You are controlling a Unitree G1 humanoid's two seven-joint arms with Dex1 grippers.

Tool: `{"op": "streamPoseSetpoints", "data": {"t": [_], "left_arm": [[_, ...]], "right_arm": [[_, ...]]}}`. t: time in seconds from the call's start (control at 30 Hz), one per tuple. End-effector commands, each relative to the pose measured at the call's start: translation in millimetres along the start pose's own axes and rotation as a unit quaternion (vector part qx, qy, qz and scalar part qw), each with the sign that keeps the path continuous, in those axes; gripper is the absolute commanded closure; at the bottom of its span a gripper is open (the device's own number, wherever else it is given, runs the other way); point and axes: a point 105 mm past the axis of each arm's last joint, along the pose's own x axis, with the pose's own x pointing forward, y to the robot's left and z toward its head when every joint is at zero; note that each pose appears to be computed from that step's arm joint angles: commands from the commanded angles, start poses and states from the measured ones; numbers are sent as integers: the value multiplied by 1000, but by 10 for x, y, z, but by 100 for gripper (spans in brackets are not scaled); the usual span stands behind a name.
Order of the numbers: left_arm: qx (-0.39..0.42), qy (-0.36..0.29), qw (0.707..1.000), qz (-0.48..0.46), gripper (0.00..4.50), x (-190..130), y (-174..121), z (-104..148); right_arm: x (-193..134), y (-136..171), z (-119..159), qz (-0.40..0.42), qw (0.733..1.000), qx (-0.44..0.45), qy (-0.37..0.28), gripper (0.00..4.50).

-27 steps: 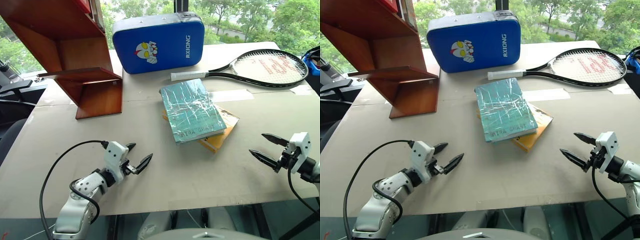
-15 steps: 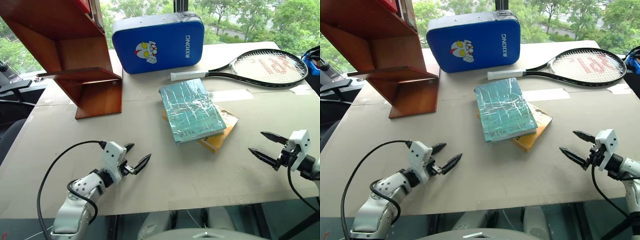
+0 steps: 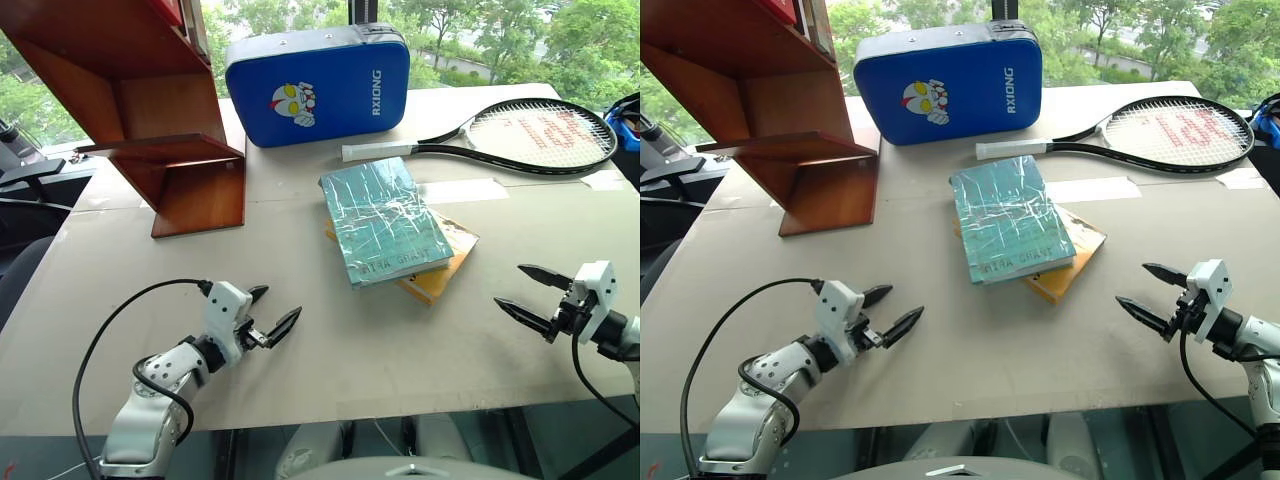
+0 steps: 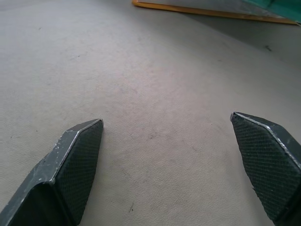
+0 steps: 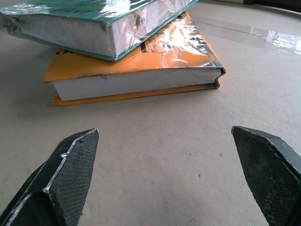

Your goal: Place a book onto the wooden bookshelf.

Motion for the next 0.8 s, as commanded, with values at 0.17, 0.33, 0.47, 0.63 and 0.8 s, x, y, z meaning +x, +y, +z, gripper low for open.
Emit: {"op": "streamPoseSetpoints", "data": {"t": [0.17, 0.33, 0.47, 0.63, 0.8], "left_arm": [[-57, -44, 997, -34, 2, 66, -46, 245], [-149, -77, 980, -104, 2, 156, -212, 518], [-308, -69, 935, -164, 2, 303, -302, 624], [-411, -2, 886, -214, 2, 652, -376, 548], [-481, 54, 834, -263, 2, 1006, -535, 643]], "right_arm": [[-18, 71, 228, 15, 999, -20, -34, 0], [-37, 200, 458, 44, 998, -22, -50, 0], [-76, 414, 714, 90, 994, -7, -63, 0], [-60, 687, 851, 120, 991, -2, -65, 0], [-72, 769, 920, 105, 992, -10, -71, 0]]}}
